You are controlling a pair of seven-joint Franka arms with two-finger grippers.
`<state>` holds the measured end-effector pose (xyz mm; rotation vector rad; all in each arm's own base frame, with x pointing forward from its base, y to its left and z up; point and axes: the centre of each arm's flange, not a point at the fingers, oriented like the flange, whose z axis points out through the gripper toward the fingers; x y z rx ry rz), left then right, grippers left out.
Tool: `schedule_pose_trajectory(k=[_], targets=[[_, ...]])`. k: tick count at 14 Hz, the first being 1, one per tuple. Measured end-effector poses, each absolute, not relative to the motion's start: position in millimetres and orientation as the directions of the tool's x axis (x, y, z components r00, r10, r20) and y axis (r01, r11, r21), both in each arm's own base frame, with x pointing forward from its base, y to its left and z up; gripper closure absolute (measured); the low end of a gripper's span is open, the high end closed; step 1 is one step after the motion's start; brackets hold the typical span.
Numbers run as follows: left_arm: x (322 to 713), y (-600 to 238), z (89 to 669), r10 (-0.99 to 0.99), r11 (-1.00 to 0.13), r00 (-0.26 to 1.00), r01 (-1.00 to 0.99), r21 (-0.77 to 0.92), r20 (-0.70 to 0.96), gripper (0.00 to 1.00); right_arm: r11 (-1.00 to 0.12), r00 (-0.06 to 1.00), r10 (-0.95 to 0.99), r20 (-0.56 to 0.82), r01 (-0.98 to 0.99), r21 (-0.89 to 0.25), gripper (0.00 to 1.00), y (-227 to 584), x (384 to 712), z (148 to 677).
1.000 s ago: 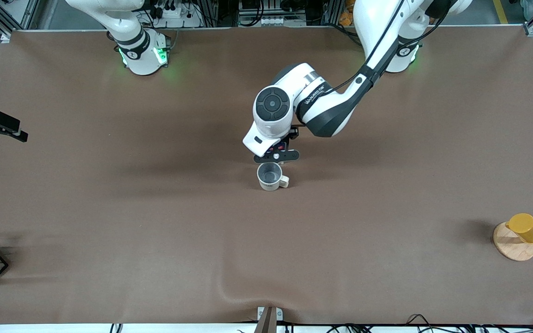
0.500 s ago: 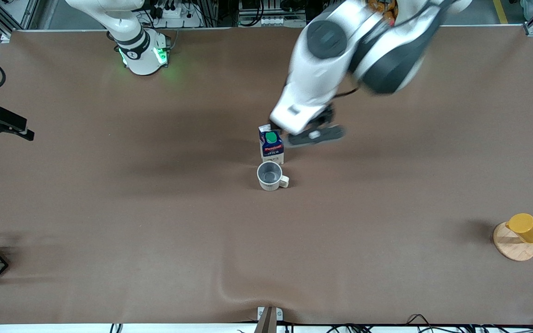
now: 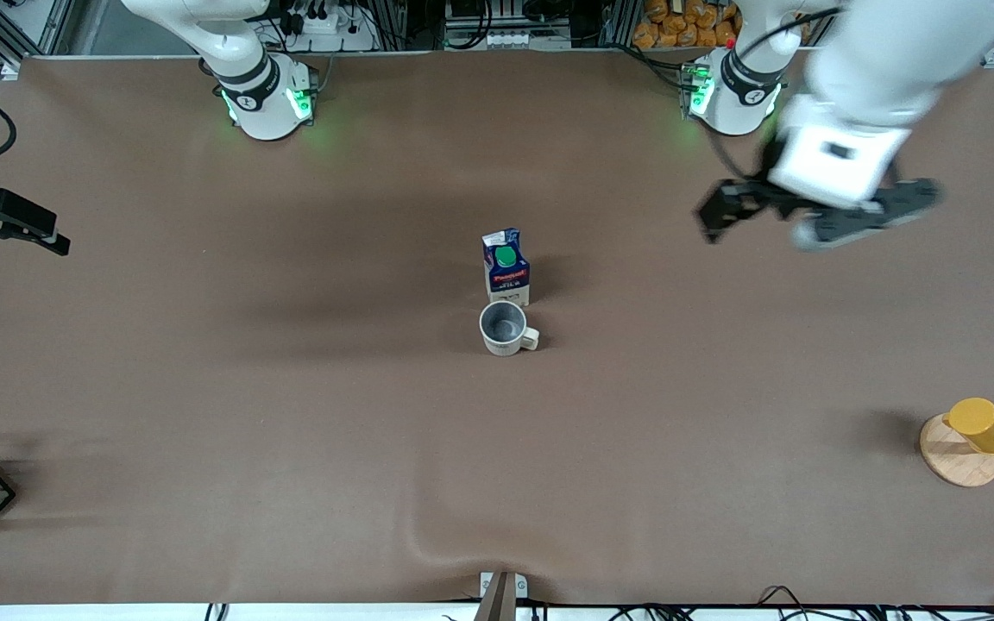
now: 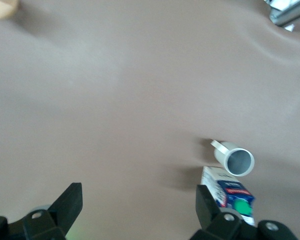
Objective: Place milk next to cup
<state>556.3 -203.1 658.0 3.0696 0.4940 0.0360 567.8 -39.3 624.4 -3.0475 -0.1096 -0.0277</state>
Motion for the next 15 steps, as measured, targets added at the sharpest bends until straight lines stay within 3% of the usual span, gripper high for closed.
schedule_pose_trajectory(k=[9, 15], targets=[[554, -55, 638, 0.233, -0.972, 0.97, 0.232, -0.023, -0.063, 0.0, -0.994, 0.997, 0.068, 0.024, 0.07, -0.089, 0.0, -40, 563, 617], [543, -49, 638, 0.22, -0.975, 0.973, 0.219, -0.024, -0.064, 0.0, -0.995, 0.996, 0.082, 0.023, 0.083, -0.054, 0.0, -36, 564, 617]])
